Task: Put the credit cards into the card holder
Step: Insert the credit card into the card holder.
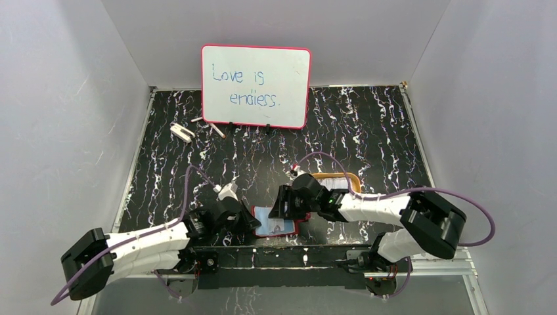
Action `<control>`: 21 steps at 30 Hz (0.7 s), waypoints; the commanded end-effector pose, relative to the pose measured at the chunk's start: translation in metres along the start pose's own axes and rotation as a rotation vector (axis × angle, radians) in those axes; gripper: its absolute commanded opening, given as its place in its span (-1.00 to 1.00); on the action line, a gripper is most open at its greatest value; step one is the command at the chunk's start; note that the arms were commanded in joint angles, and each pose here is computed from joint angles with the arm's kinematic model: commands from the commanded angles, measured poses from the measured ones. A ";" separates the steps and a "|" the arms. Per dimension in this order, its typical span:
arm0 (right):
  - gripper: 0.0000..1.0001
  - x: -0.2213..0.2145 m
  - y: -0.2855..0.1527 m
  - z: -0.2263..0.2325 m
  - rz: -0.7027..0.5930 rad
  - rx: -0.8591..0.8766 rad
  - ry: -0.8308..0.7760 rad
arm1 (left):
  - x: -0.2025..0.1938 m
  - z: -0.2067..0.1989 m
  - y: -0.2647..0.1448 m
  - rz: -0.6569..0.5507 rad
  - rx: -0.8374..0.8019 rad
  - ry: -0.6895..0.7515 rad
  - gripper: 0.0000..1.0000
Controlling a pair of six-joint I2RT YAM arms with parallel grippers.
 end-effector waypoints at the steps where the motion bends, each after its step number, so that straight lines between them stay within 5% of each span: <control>1: 0.31 0.012 0.009 0.007 -0.022 -0.010 -0.021 | 0.009 0.042 -0.001 -0.114 0.174 -0.088 -1.00; 9: -0.19 0.005 0.022 0.004 0.026 0.002 -0.010 | 0.014 0.051 -0.004 -0.184 0.174 -0.205 -1.00; 16: -0.32 0.004 0.025 0.005 0.029 0.019 -0.014 | 0.013 0.052 -0.007 -0.175 0.174 -0.196 -0.99; 21: -0.43 0.006 0.028 0.007 0.042 0.017 -0.046 | 0.017 0.050 -0.013 -0.186 0.211 -0.149 -0.75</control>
Point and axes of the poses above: each gripper's point midway between its finger pads, its own y axis out along the fingers, its own z axis along the line the jaws close on, x = y × z, the point moved 5 cm from there along -y, back along the fingers, and after that the axes turned 10 degrees about -y, right-handed, at the moved point
